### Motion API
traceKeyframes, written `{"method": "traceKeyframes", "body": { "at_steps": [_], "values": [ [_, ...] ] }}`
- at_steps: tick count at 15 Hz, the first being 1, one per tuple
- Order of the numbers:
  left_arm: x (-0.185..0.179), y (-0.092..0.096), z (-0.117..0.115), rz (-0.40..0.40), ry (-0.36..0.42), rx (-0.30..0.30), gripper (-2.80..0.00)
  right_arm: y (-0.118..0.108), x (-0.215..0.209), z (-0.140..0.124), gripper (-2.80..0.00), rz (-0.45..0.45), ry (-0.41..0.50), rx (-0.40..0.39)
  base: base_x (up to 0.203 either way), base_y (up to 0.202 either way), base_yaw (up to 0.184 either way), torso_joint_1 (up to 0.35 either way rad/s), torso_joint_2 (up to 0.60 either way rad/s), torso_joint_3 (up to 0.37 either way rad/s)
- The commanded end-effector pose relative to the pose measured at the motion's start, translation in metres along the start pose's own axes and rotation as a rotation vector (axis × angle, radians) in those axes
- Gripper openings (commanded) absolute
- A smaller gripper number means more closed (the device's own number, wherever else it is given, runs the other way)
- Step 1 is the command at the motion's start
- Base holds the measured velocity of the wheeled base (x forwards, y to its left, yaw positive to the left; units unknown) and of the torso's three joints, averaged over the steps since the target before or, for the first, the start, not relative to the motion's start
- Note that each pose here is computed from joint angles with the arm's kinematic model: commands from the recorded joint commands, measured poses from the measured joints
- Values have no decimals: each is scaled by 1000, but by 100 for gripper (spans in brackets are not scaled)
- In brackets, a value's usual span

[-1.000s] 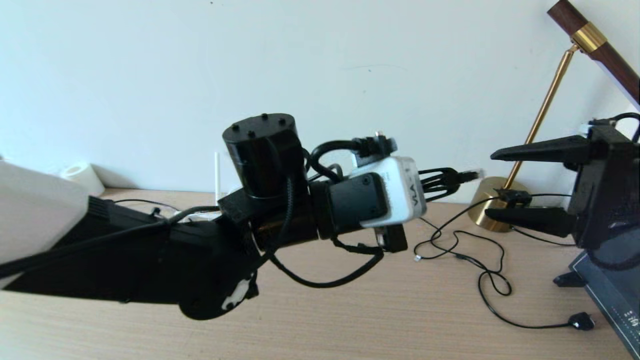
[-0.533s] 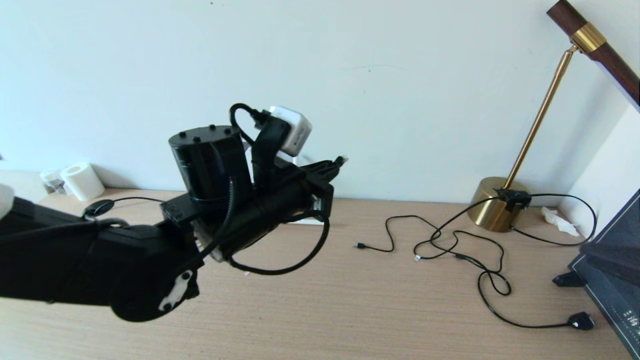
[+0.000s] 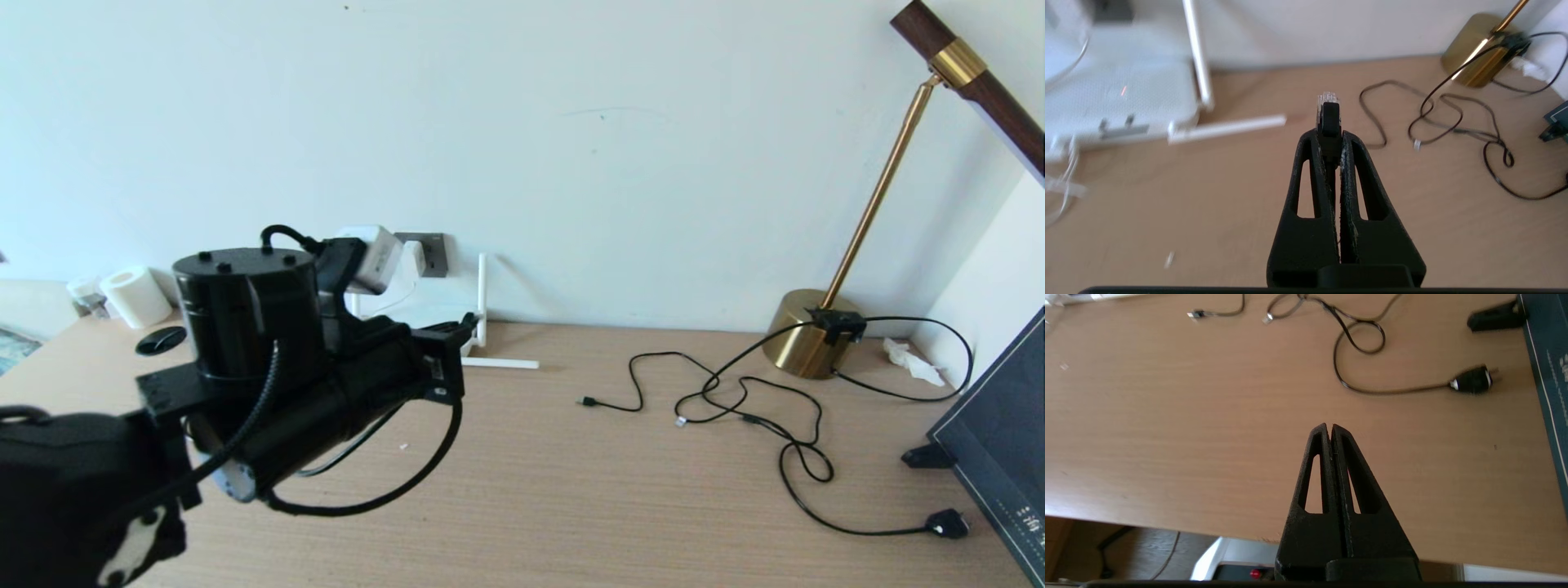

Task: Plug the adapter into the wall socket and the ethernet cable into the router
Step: Align cable and router interface

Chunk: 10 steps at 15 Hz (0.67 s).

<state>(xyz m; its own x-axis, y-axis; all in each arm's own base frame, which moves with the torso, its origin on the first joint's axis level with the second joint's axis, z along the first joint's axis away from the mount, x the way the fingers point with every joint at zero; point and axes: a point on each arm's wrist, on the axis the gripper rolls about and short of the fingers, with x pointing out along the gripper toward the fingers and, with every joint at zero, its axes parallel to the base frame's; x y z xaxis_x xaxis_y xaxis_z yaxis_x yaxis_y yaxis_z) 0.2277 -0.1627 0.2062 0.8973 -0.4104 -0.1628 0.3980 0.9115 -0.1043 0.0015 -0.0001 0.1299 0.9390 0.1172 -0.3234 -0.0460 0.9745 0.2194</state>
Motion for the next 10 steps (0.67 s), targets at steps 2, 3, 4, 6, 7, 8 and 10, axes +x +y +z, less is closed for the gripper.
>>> {"method": "traceKeyframes", "body": {
  "at_steps": [2,3,4,6,7,8,10],
  "values": [
    [-28,6,-2,29,18,-46,-280,-8,0,-31,-280,-29,-8,-15,0,0,0,0,0,0],
    [-30,7,-5,36,25,-49,-280,-10,4,-38,-280,-38,15,-54,0,0,0,0,0,0],
    [-31,9,-11,42,43,-51,-280,-10,7,-41,-280,-28,6,-105,0,0,0,0,0,0],
    [-34,11,-25,53,87,-65,-280,-9,8,-41,-280,37,-10,-126,0,0,0,0,0,0],
    [-35,13,-32,62,110,-59,-280,-9,8,-41,-280,55,-9,-129,0,0,0,0,0,0],
    [-36,14,-34,90,113,-59,-280,-8,8,-41,-280,62,-8,-143,0,0,0,0,0,0],
    [-35,15,-37,132,116,-83,-280,-8,8,-41,-280,105,-5,-180,0,0,0,0,0,0]
  ]
}}
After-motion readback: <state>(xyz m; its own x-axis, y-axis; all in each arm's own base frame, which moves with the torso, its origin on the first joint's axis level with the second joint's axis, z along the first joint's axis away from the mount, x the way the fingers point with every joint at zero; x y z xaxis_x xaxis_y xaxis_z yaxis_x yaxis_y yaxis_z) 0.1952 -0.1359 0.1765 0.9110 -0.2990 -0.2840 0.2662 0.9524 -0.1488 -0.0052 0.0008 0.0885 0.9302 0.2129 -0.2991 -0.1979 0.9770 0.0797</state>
